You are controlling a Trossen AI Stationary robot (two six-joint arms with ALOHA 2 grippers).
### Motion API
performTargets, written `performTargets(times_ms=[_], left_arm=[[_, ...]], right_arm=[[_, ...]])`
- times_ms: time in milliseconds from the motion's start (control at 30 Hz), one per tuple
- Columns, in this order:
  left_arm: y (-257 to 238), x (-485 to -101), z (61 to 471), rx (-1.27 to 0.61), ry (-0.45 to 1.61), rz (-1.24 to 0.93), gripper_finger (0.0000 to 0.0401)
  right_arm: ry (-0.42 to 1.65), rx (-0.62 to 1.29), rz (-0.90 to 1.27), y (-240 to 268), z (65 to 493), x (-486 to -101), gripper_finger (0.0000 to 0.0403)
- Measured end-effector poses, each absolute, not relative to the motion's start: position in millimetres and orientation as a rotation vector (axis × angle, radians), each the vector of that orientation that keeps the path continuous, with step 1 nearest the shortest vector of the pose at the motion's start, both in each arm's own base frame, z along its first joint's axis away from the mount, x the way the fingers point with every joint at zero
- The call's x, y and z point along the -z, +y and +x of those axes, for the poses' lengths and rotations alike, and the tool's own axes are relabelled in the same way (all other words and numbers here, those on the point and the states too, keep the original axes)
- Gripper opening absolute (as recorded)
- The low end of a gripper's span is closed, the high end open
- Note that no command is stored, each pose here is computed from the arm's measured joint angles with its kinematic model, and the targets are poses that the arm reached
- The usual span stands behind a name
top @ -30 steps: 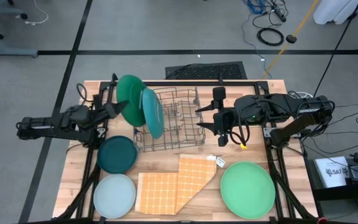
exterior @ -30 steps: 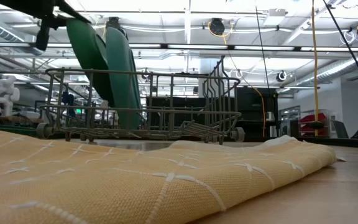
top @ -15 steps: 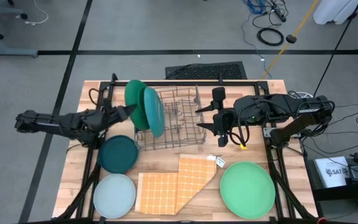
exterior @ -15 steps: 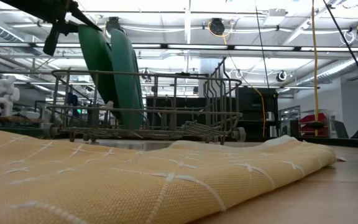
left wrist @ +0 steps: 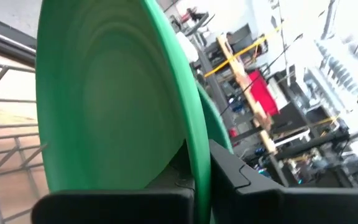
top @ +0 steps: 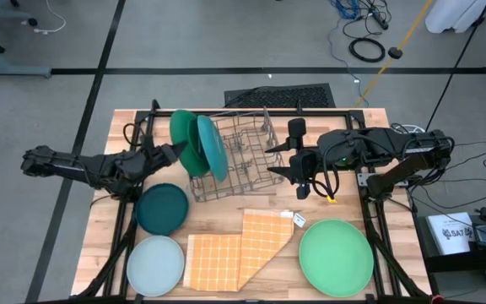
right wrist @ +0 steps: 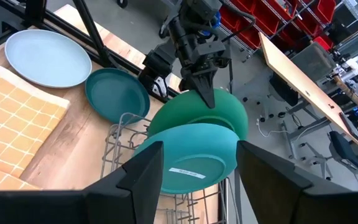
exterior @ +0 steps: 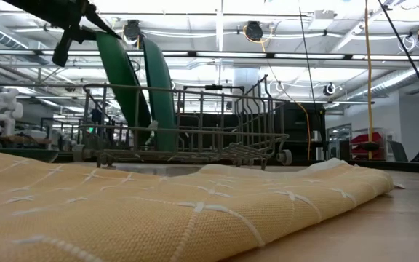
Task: Sort dishes
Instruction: Put the green plate on the dish rack
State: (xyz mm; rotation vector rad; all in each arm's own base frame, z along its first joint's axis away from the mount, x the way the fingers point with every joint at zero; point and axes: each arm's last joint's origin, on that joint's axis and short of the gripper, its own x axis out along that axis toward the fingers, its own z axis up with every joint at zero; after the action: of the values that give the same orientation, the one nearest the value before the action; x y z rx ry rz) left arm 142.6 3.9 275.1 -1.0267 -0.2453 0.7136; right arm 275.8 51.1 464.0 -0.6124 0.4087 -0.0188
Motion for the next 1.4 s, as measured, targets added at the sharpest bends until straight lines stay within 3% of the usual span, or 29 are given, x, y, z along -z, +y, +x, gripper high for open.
performTargets(times_ms=[833,1067,1400], left_arm=[[-8,-265,163,-0.744,-0.251,-1.075,0.0019],[-8,-263,166,-0.748,-0.196,-0.972,0.0079],[-8,-265,164,-0.738,-0.214,-0.985,0.0141]], right_arm=[[0.444,-0.002,-0.647,54,288,-454,0.0194],[0.439,-0.002,-0.662,54,290,-454,0.0194],[0.4,0.007,-0.665,54,292,-458,0.0194]])
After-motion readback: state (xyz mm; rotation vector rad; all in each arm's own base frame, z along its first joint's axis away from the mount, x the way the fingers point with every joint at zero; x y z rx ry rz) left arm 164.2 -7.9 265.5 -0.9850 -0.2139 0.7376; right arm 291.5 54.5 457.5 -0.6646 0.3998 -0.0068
